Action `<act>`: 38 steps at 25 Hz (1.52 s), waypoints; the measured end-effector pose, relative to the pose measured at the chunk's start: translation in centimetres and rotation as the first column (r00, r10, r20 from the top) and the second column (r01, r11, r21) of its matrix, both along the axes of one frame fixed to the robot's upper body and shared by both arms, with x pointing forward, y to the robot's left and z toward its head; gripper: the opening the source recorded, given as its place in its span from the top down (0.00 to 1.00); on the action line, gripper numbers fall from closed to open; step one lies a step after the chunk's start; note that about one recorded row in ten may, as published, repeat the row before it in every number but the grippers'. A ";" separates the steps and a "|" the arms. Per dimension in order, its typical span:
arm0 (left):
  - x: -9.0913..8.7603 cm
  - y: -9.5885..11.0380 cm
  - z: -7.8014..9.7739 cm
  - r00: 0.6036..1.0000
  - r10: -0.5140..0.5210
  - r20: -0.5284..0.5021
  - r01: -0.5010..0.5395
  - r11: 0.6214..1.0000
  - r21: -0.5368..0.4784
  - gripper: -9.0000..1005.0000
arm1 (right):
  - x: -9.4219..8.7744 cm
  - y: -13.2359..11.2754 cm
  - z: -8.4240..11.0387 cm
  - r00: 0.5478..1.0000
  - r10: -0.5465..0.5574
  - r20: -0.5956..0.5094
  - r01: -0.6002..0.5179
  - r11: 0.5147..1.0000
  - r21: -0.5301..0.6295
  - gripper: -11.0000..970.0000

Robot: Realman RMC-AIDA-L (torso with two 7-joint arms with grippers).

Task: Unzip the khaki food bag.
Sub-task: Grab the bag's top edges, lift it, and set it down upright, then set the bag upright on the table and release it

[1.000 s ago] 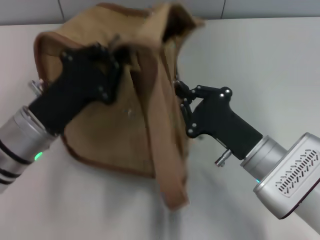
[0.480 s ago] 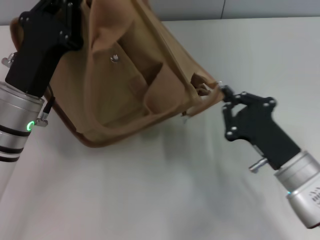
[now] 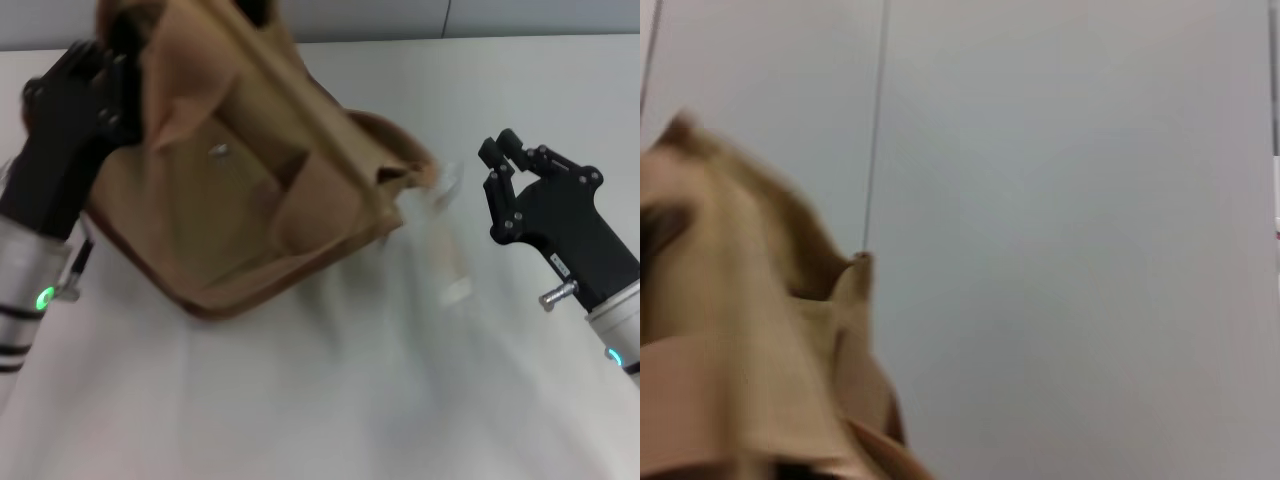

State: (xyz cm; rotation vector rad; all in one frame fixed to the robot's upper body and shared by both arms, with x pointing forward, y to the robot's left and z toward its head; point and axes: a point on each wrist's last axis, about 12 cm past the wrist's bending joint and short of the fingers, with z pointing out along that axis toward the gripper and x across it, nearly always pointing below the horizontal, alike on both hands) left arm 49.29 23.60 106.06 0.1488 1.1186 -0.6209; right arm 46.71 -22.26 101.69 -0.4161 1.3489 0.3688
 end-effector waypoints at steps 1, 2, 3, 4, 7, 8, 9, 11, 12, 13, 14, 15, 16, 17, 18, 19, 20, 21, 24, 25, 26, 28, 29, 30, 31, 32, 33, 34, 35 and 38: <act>-0.4 0.4 -0.3 1.000 0.018 -0.011 -0.018 1.000 0.001 0.91 | 0.5 -0.2 0.2 1.000 0.007 -0.004 -0.007 1.000 0.008 0.93; -0.9 1.1 -0.7 0.998 0.053 -0.025 -0.053 0.999 0.000 0.91 | 0.5 -0.2 0.2 1.000 0.007 -0.004 -0.007 1.000 0.008 0.93; -1.3 1.7 -0.9 0.996 0.083 -0.034 -0.083 0.997 -0.001 0.91 | 0.8 -0.5 0.2 1.000 0.015 -0.008 -0.015 1.000 0.009 0.93; -1.7 2.4 -1.2 0.992 0.116 -0.043 -0.116 0.993 -0.002 0.91 | 1.1 -0.7 0.3 1.000 0.028 -0.013 -0.028 1.000 0.008 0.93; -2.9 3.9 -1.8 0.979 0.193 -0.062 -0.194 0.981 -0.002 0.91 | 2.1 -1.3 0.5 0.987 0.149 -0.059 -0.149 0.989 0.000 0.85; -3.3 4.4 -2.0 0.974 0.216 -0.070 -0.216 0.976 0.000 0.91 | 2.3 -1.3 0.5 0.979 0.189 -0.077 -0.190 0.982 -0.002 0.77; -3.6 4.6 -2.1 0.971 0.226 -0.075 -0.227 0.974 0.002 0.91 | 2.9 -1.0 0.8 0.952 0.283 -0.113 -0.287 0.958 -0.021 0.69; -4.0 4.9 -2.4 0.967 0.238 -0.087 -0.238 0.971 0.006 0.91 | 3.2 -0.8 0.9 0.940 0.319 -0.123 -0.325 0.945 -0.031 0.60; -4.1 5.0 -2.5 0.966 0.242 -0.093 -0.243 0.970 0.008 0.91 | 3.4 -0.5 1.0 0.933 0.339 -0.123 -0.346 0.937 -0.041 0.55; -4.2 5.0 -2.5 0.965 0.244 -0.096 -0.244 0.970 0.010 0.91 | 3.6 -0.1 1.1 0.927 0.353 -0.122 -0.361 0.931 -0.047 0.51; -4.3 5.1 -2.6 0.964 0.245 -0.101 -0.245 0.969 0.011 0.91 | 3.9 0.3 1.2 0.924 0.363 -0.121 -0.371 0.927 -0.052 0.46; -4.4 5.1 -2.7 0.964 0.245 -0.102 -0.245 0.970 0.013 0.91 | 4.1 0.7 1.2 0.922 0.366 -0.123 -0.375 0.925 -0.058 0.44; -4.5 5.1 -2.7 0.964 0.244 -0.104 -0.244 0.970 0.014 0.91 | 4.4 1.1 1.2 0.922 0.365 -0.126 -0.375 0.925 -0.063 0.42; -4.5 5.1 -2.7 0.965 0.242 -0.105 -0.242 0.970 0.015 0.90 | 4.7 1.5 1.2 0.924 0.358 -0.130 -0.369 0.927 -0.070 0.40; -4.6 5.1 -2.8 0.965 0.241 -0.106 -0.241 0.970 0.016 0.90 | 5.0 1.8 1.2 0.928 0.348 -0.131 -0.359 0.930 -0.075 0.38; -4.6 5.1 -2.8 0.965 0.240 -0.107 -0.240 0.971 0.016 0.90 | 5.3 2.2 1.3 0.933 0.337 -0.130 -0.348 0.934 -0.081 0.36; -4.7 5.1 -2.8 0.965 0.240 -0.109 -0.239 0.971 0.017 0.90 | 5.6 2.4 1.4 0.936 0.328 -0.125 -0.340 0.937 -0.084 0.34; -4.7 5.1 -2.8 0.965 0.239 -0.110 -0.238 0.971 0.018 0.90 | 5.9 2.7 1.5 0.939 0.322 -0.122 -0.333 0.939 -0.086 0.32; -4.8 5.0 -2.9 0.966 0.229 -0.117 -0.228 0.973 0.023 0.90 | 6.7 3.5 2.0 0.938 0.327 -0.114 -0.337 0.938 -0.087 0.25; -4.8 4.9 -3.0 0.968 0.222 -0.120 -0.220 0.975 0.026 0.90 | 7.0 3.6 2.1 0.939 0.325 -0.113 -0.335 0.938 -0.088 0.23; -4.8 4.8 -3.0 0.969 0.213 -0.122 -0.212 0.977 0.029 0.90 | 7.3 3.8 2.3 0.940 0.321 -0.115 -0.331 0.939 -0.090 0.22; -4.8 4.6 -3.0 0.971 0.203 -0.123 -0.201 0.979 0.032 0.90 | 8.0 4.1 2.5 0.940 0.319 -0.119 -0.331 0.939 -0.096 0.19; -4.8 4.6 -3.0 0.972 0.201 -0.124 -0.198 0.980 0.033 0.90 | 8.2 4.3 2.6 0.939 0.322 -0.121 -0.334 0.937 -0.099 0.18; -4.8 4.6 -3.1 0.972 0.200 -0.124 -0.197 0.980 0.033 0.90 | 8.5 4.6 2.8 0.936 0.328 -0.123 -0.341 0.934 -0.104 0.17; -4.8 4.5 -3.1 0.972 0.198 -0.124 -0.196 0.980 0.033 0.90 | 8.7 4.9 2.9 0.934 0.335 -0.126 -0.349 0.931 -0.109 0.17; -4.8 4.5 -3.1 0.973 0.195 -0.125 -0.192 0.981 0.034 0.90 | 9.0 5.1 3.0 0.932 0.339 -0.127 -0.353 0.929 -0.114 0.18; -4.7 4.4 -3.1 0.974 0.192 -0.125 -0.189 0.981 0.035 0.90 | 9.2 5.4 3.2 0.931 0.343 -0.127 -0.358 0.926 -0.117 0.18; -4.8 4.4 -3.1 0.974 0.188 -0.126 -0.185 0.982 0.036 0.90 | 9.4 5.6 3.3 0.929 0.347 -0.126 -0.361 0.925 -0.119 0.18; -4.7 4.4 -3.1 0.974 0.186 -0.126 -0.183 0.983 0.037 0.90 | 9.5 5.8 3.5 0.929 0.350 -0.123 -0.364 0.924 -0.120 0.19; -4.7 4.3 -3.1 0.975 0.182 -0.131 -0.178 0.983 0.040 0.90 | 10.0 6.3 3.9 0.925 0.361 -0.117 -0.374 0.919 -0.123 0.27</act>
